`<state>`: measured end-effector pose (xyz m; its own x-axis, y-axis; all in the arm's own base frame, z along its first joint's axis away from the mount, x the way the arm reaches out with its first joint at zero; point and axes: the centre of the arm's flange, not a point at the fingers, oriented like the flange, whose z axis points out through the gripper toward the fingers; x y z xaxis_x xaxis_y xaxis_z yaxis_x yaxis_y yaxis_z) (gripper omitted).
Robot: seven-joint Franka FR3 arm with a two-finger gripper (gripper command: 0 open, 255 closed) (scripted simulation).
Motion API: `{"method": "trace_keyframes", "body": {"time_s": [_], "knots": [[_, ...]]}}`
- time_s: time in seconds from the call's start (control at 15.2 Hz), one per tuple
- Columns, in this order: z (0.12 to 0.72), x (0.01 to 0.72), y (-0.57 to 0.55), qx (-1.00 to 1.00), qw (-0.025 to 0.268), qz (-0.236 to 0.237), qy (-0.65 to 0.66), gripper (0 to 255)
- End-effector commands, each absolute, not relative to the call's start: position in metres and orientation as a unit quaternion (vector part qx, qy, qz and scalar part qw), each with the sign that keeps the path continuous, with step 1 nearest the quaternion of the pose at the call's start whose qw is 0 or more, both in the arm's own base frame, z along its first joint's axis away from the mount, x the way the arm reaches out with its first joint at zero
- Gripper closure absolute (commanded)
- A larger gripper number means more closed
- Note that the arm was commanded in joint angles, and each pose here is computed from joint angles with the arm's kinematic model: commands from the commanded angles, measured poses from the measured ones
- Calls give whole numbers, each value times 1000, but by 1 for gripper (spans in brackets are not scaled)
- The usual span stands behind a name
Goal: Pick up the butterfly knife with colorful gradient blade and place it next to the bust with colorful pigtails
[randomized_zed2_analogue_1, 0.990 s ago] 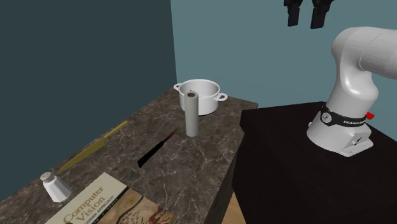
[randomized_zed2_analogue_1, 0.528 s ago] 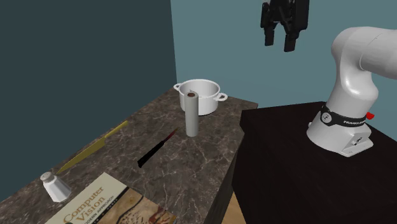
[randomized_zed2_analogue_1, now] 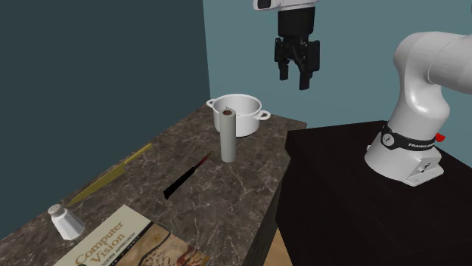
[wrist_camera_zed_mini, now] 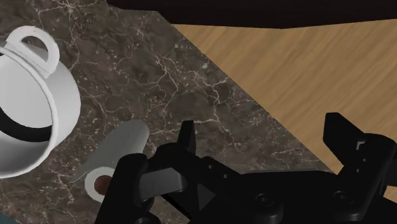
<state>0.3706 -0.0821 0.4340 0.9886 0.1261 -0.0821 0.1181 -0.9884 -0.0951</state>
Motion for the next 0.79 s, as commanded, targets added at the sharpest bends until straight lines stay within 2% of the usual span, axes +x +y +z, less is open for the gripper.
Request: {"method": "trace_keyframes", "body": {"time_s": [0.0, 0.73], "knots": [[412, 384, -91, -995, 44, 37, -84, 0], [310, 470, -131, -979, 40, 7, -200, 0]]}}
